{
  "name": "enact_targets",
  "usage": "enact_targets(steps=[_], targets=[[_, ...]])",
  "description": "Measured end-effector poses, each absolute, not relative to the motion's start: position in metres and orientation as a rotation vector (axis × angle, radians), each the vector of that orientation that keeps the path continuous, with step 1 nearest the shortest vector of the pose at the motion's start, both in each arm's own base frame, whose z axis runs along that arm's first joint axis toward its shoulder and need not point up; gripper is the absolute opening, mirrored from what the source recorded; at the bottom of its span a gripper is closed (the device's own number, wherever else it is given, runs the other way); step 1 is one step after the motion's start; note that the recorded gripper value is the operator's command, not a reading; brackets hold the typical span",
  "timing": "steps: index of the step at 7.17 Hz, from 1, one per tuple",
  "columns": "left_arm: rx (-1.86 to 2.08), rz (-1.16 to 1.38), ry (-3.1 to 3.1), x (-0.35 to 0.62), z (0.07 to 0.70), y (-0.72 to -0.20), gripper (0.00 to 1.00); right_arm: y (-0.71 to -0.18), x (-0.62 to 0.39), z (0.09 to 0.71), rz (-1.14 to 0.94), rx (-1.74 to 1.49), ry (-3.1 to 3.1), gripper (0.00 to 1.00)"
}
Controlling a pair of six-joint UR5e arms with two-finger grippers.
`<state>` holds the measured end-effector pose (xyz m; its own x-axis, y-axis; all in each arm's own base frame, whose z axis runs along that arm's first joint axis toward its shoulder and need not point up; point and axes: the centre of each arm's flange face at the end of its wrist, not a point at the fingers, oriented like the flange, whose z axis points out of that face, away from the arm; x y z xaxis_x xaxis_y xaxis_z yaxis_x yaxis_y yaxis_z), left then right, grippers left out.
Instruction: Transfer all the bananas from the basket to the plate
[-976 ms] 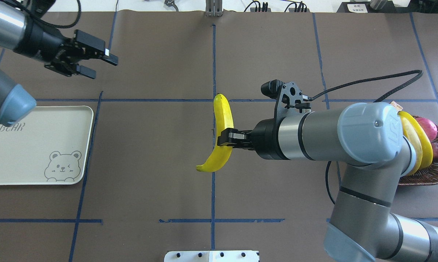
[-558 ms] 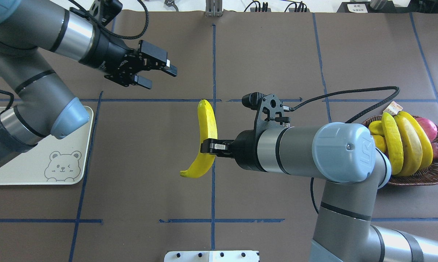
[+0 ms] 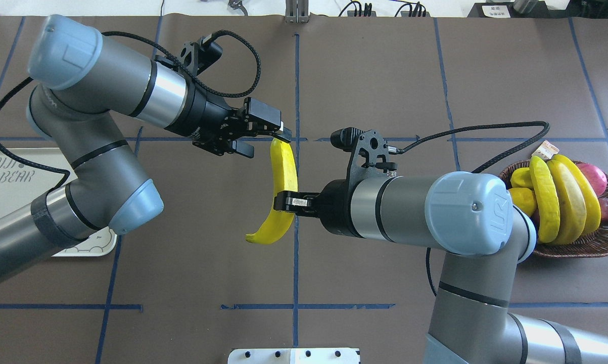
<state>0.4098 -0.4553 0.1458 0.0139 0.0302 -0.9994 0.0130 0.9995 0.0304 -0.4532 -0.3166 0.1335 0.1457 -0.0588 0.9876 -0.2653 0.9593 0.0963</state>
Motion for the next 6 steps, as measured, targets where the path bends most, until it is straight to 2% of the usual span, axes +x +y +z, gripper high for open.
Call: enact_targets(steps=[2,3,4,5,6], targets=[[0.032,0.012,1.556,0.429,0.147,-0.442,0.91,-0.317,-0.455,0.134,0.153,0.271,-1.421,0.02],[0.034,0.008,1.554,0.435,0.148,-0.438,0.59,-0.317,-0.455,0.134,0.153,0.271,-1.422,0.02],[0.034,0.005,1.552,0.437,0.149,-0.436,0.06,-0.317,-0.455,0.134,0.154,0.271,-1.423,0.02],[0.034,0.004,1.55,0.438,0.151,-0.435,0.0,-0.317,-0.455,0.134,0.154,0.27,-1.423,0.06],[0.035,0.004,1.55,0.437,0.152,-0.434,0.0,-0.317,-0.454,0.134,0.155,0.271,-1.423,0.7]])
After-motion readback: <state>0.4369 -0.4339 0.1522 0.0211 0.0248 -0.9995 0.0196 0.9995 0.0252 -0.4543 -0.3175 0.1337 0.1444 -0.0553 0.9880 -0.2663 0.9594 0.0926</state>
